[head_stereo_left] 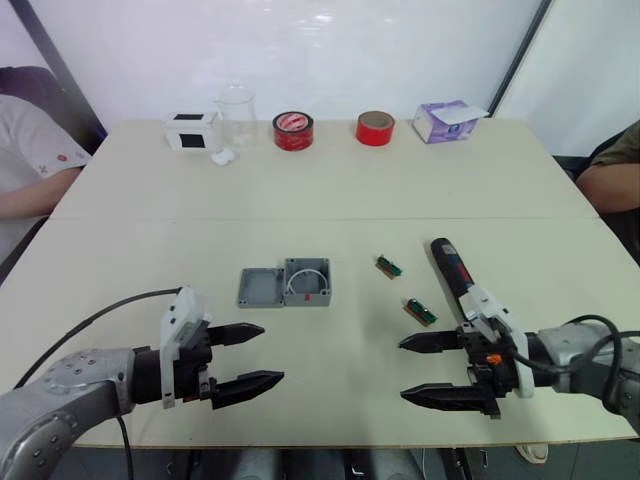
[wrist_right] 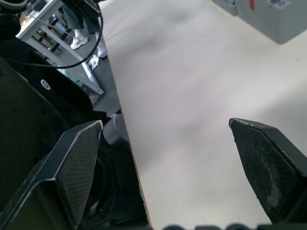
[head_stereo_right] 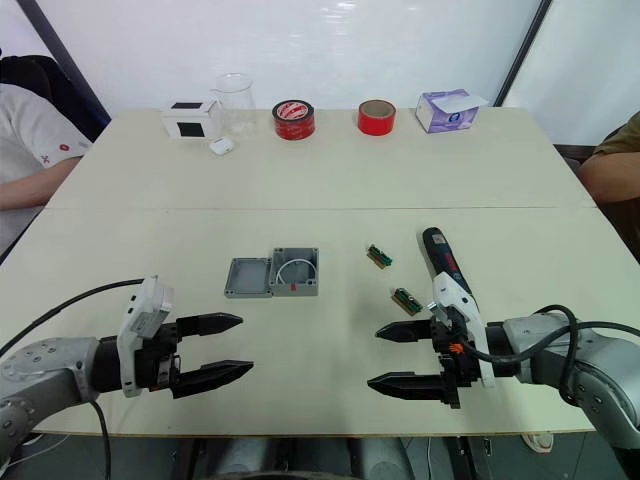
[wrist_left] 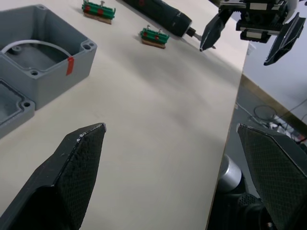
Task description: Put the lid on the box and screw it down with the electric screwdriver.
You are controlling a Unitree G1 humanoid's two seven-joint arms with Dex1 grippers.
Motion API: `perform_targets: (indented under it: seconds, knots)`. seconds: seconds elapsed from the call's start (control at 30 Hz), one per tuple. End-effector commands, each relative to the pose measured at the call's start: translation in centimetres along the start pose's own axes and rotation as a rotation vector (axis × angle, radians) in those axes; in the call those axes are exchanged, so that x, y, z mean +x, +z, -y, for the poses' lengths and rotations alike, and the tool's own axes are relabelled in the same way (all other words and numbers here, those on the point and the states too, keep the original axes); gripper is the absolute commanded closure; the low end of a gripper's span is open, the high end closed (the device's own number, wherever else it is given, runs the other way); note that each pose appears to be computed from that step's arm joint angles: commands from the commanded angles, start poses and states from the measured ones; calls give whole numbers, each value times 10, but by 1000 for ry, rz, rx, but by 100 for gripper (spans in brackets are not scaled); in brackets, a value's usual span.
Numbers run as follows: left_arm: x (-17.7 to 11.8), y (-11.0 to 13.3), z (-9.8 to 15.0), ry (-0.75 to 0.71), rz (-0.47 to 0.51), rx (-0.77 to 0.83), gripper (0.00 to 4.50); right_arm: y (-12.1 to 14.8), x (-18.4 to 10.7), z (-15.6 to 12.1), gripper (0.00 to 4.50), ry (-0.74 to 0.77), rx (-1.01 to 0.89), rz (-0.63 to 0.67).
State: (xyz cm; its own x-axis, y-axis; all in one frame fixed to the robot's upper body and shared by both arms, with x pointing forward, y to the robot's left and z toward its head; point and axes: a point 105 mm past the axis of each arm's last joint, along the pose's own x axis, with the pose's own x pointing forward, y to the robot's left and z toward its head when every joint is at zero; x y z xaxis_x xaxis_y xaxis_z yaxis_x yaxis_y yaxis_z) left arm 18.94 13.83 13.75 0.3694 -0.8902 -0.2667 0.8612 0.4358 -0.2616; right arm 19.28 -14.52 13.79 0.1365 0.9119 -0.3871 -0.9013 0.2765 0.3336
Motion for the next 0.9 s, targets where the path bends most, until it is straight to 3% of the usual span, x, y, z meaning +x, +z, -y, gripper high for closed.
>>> perform_targets:
  seconds: [0.03, 0.3, 0.47, 0.67, 0.9]
  knots:
    - [2, 6, 4, -5, 20, 34, 0, 12, 4, -6, 1, 8, -31, 31]
    - [-13, 17, -35, 164, -13, 55, 0, 35, 12, 1, 1, -56, -22, 120]
    - [-29, 69, -61, 181, -28, 139, 0, 65, 19, 5, 1, -95, -74, 228]
    - [-3, 95, -66, 9, -240, 385, 0, 69, 29, 8, 1, -158, -178, 187]
    - [52, 92, -80, -176, -474, 573, 0, 60, 38, 7, 1, -167, -200, 148]
